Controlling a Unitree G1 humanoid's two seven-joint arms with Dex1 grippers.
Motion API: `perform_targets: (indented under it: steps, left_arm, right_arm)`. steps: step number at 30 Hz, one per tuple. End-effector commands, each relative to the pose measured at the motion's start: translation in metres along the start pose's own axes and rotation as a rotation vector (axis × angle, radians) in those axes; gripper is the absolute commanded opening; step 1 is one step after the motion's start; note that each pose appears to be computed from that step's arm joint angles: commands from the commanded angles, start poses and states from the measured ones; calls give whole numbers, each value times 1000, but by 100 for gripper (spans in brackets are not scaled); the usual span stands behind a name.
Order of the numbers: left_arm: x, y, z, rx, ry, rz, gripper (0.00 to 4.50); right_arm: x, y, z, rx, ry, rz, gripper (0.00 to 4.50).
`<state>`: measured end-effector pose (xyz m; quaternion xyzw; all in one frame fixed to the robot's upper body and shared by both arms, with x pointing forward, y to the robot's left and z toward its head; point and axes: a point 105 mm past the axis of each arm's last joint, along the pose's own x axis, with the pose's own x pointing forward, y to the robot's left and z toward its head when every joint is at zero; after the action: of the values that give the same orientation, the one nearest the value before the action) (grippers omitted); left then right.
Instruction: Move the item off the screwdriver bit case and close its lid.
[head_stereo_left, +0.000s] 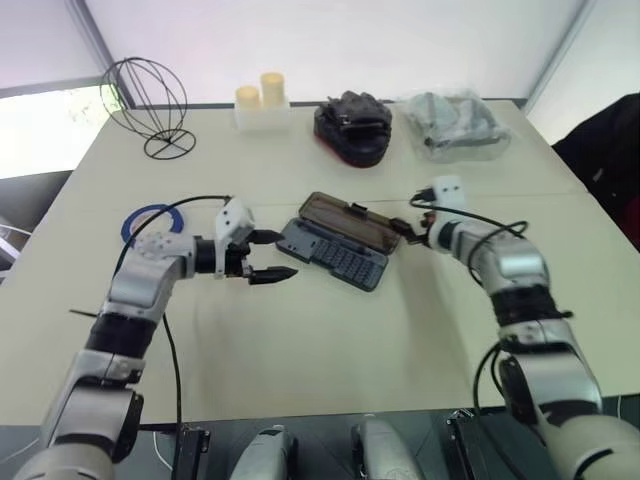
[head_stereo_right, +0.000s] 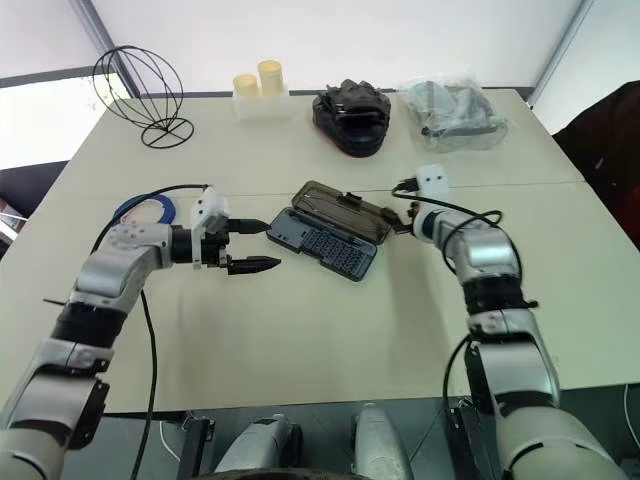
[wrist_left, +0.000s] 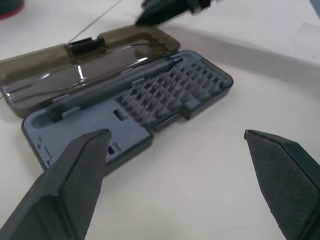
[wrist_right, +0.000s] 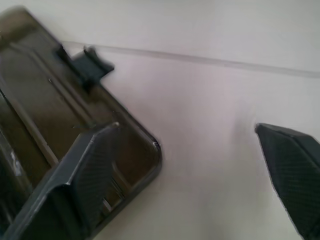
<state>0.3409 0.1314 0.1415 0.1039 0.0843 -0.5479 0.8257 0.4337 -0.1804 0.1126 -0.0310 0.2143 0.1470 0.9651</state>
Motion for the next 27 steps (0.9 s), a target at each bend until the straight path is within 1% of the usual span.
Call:
perform_targets:
  steps: [1, 4, 6, 9, 13, 14, 15, 18, 20, 22, 23, 24, 25, 26, 27]
  left_arm:
    - [-13, 1, 14, 25, -59, 81, 446]
    - [-17, -3, 13, 6, -70, 111, 446]
    - [-24, -6, 11, -7, -74, 144, 450]
    - [-30, -6, 9, -14, -71, 177, 450]
    - [-35, -2, 10, -6, -63, 205, 450]
    - [-36, -2, 11, -6, -64, 207, 450]
    - [-37, -1, 13, -6, -66, 210, 450]
    - [-39, 1, 14, -9, -69, 219, 450]
    - [-38, 2, 14, -7, -65, 223, 450]
    - [-38, 2, 14, -6, -64, 225, 450]
    - [-38, 3, 14, -6, -65, 226, 450]
    - [-37, 4, 13, -7, -63, 226, 450]
    - [-37, 4, 13, -7, -61, 226, 450]
    - [-38, 4, 13, -8, -59, 223, 450]
    - [-38, 3, 13, -13, -57, 218, 450]
  right_arm:
    - [13, -1, 0, -66, 38, -10, 450]
    - [18, -4, -7, -122, 71, -24, 450]
    - [21, 1, -14, -146, 109, 15, 397]
    - [23, 7, -22, -160, 149, 62, 276]
    - [23, 11, -36, -175, 207, 104, 67]
    - [22, 12, -38, -177, 212, 111, 30]
    - [22, 12, -40, -178, 218, 119, 4]
    - [21, 14, -41, -201, 219, 153, 4]
    - [20, 13, -34, -285, 174, 159, 4]
    - [20, 12, -28, -328, 141, 158, 4]
    - [18, 10, -21, -403, 105, 155, 4]
    - [9, 8, -10, -552, 56, 183, 4]
    - [3, 9, -5, -663, 30, 211, 4]
    - [-9, 14, 1, -790, -15, 274, 4]
    - [-23, 16, -3, -871, -13, 346, 4]
